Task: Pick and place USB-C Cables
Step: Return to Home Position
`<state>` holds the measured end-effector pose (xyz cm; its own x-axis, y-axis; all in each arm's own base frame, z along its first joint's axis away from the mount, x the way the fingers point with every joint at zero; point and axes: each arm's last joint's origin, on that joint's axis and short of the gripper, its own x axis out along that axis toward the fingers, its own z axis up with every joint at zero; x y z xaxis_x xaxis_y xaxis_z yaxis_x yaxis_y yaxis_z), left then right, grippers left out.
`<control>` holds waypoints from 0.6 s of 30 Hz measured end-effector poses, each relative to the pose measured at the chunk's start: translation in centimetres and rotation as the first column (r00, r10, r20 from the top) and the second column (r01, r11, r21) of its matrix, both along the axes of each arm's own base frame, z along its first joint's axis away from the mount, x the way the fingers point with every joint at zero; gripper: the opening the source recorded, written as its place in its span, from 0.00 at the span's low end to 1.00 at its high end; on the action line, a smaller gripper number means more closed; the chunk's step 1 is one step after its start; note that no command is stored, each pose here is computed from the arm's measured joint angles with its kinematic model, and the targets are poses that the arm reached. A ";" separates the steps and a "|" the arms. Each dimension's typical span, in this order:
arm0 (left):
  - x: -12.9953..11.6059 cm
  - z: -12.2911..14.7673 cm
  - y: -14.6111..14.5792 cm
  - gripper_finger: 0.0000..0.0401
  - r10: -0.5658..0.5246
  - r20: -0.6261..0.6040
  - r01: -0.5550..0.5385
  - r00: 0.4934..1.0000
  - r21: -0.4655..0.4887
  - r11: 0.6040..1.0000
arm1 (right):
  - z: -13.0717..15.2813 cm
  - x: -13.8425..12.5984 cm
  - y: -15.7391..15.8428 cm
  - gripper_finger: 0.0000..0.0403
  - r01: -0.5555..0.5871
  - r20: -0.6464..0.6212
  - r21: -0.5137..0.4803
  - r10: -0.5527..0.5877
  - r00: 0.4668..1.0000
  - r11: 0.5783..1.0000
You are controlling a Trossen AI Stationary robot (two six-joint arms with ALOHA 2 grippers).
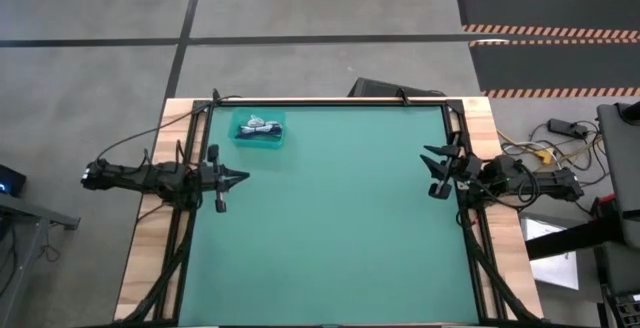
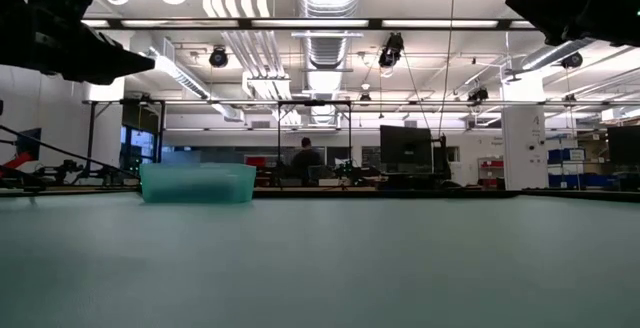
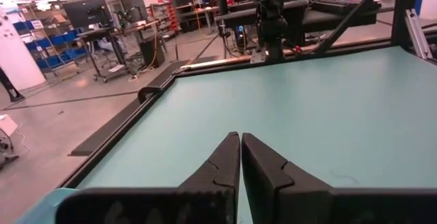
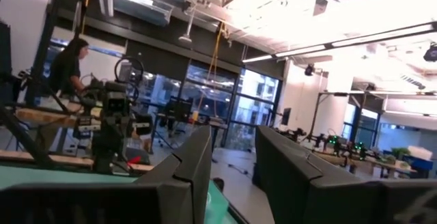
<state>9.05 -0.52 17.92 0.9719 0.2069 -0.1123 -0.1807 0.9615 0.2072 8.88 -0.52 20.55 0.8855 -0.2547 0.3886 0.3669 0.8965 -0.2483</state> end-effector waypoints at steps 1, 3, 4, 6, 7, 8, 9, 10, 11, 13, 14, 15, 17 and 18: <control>0.0 0.0 0.0 0.00 0.000 -0.002 0.000 1.000 0.000 1.000 | 0.0 0.1 0.0 0.26 0.001 -0.006 -0.002 -0.001 1.000 1.000; 0.0 -0.1 0.0 0.00 0.000 -0.007 0.000 1.000 0.001 1.000 | -0.1 0.1 0.0 0.26 0.001 -0.014 -0.003 -0.001 1.000 1.000; 0.0 -0.1 0.0 0.00 0.001 -0.007 -0.001 1.000 0.001 1.000 | -0.1 0.2 0.0 0.26 0.001 -0.021 -0.003 -0.001 1.000 1.000; 0.0 -0.1 0.0 0.00 0.001 -0.007 -0.001 1.000 0.001 1.000 | -0.2 0.3 0.0 0.27 0.001 -0.034 -0.003 -0.002 0.999 1.000; 0.0 -0.1 0.0 0.00 0.000 -0.007 0.000 1.000 0.001 1.000 | -0.3 0.3 0.0 0.27 0.001 -0.037 -0.004 -0.002 0.999 1.000; 0.0 0.0 0.0 0.00 0.001 -0.006 -0.001 1.000 0.001 1.000 | -0.3 0.4 0.0 0.27 0.001 -0.038 -0.003 -0.002 0.999 1.000; 0.0 0.0 0.0 0.00 0.001 -0.006 -0.001 1.000 0.001 1.000 | -0.3 0.4 0.0 0.27 0.001 -0.042 -0.004 -0.002 0.999 1.000; 0.0 0.0 0.0 0.00 0.001 -0.006 -0.001 1.000 0.001 1.000 | -0.3 0.4 0.0 0.27 0.001 -0.045 -0.004 -0.001 0.999 1.000; 0.0 -0.1 0.0 0.00 0.001 -0.007 -0.001 1.000 0.001 1.000 | -0.3 0.4 0.0 0.28 0.001 -0.047 -0.004 -0.001 0.999 1.000; 0.0 0.0 0.0 0.00 0.001 -0.006 -0.001 1.000 0.001 1.000 | -0.4 0.5 0.0 0.28 0.001 -0.051 -0.004 -0.001 0.999 1.000; 0.0 0.0 0.0 0.00 0.001 -0.007 -0.001 1.000 0.001 1.000 | -0.4 0.5 0.0 0.27 0.001 -0.052 -0.004 -0.001 0.999 1.000; 0.0 0.0 0.0 0.00 0.001 -0.007 -0.001 1.000 0.001 1.000 | -0.4 0.5 0.0 0.27 0.001 -0.051 -0.004 -0.001 0.999 1.000; 0.0 0.0 0.0 0.00 0.001 -0.007 -0.001 1.000 0.001 1.000 | -0.4 0.5 0.0 0.26 0.001 -0.050 -0.004 -0.001 0.999 1.000; 0.0 0.0 0.0 0.00 0.001 -0.007 -0.001 1.000 0.001 1.000 | -0.4 0.5 0.0 0.26 0.001 -0.051 -0.004 -0.001 0.999 1.000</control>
<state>9.09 -0.53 17.87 0.9709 0.2081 -0.1186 -0.1804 0.9610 0.2097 9.35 -0.51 20.19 0.9037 -0.2546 0.3442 0.3549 0.8951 -0.2699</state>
